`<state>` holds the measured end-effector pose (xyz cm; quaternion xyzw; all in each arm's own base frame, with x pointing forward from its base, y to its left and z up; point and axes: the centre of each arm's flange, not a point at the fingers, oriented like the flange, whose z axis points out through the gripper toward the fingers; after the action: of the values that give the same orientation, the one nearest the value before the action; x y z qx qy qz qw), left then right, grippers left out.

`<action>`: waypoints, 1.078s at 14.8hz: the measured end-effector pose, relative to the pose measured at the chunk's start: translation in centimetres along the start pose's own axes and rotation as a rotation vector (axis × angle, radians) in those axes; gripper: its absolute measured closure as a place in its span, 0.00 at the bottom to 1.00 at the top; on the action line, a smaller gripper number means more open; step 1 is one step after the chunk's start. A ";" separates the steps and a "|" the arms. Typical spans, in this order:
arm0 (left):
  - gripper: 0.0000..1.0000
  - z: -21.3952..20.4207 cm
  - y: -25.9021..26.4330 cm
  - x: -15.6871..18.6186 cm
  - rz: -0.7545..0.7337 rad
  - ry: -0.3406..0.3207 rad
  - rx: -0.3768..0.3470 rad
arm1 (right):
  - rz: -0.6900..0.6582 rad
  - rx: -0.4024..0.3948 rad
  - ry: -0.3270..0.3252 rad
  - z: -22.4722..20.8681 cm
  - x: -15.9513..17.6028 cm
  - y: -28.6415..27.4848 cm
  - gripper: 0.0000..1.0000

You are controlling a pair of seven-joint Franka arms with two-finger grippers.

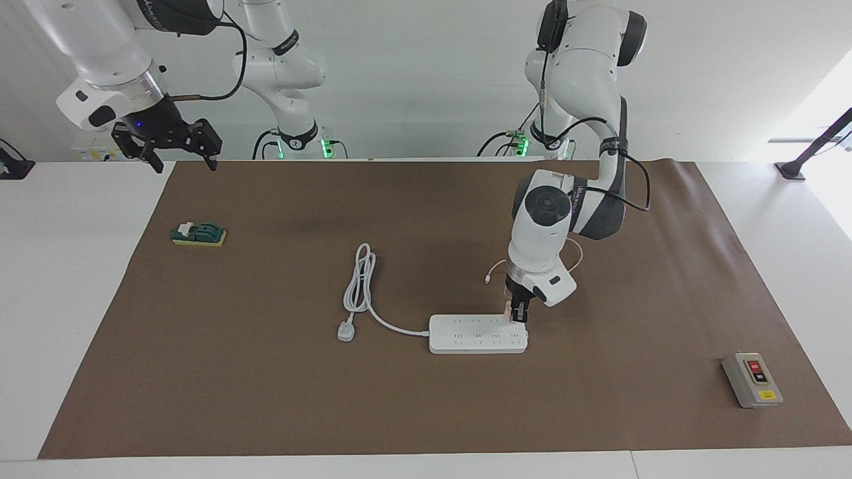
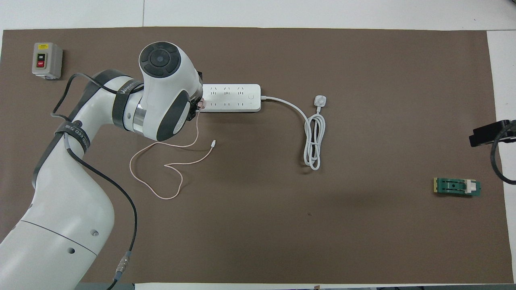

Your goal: Plug charger into power strip

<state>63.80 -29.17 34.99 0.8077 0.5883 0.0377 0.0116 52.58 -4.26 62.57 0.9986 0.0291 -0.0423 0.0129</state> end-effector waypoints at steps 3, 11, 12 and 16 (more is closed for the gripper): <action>0.68 0.1 0.0 0.0 0.001 0.001 0.000 | 0.000 0.000 0.000 0.0 0.0 0.0 0.00; 0.68 0.1 0.0 -0.1 0.006 0.008 -0.001 | 0.000 0.000 0.000 0.0 0.0 0.0 0.00; 0.68 0.1 0.0 -0.1 0.002 0.008 -0.001 | 0.000 0.000 0.000 0.0 0.0 0.0 0.00; 0.68 0.1 0.0 -0.1 -0.032 0.008 0.000 | 0.000 0.000 0.000 0.0 0.0 0.0 0.00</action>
<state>63.78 -29.28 34.85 0.7979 0.6013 0.0409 0.0099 52.58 -4.26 62.57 0.9986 0.0291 -0.0423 0.0129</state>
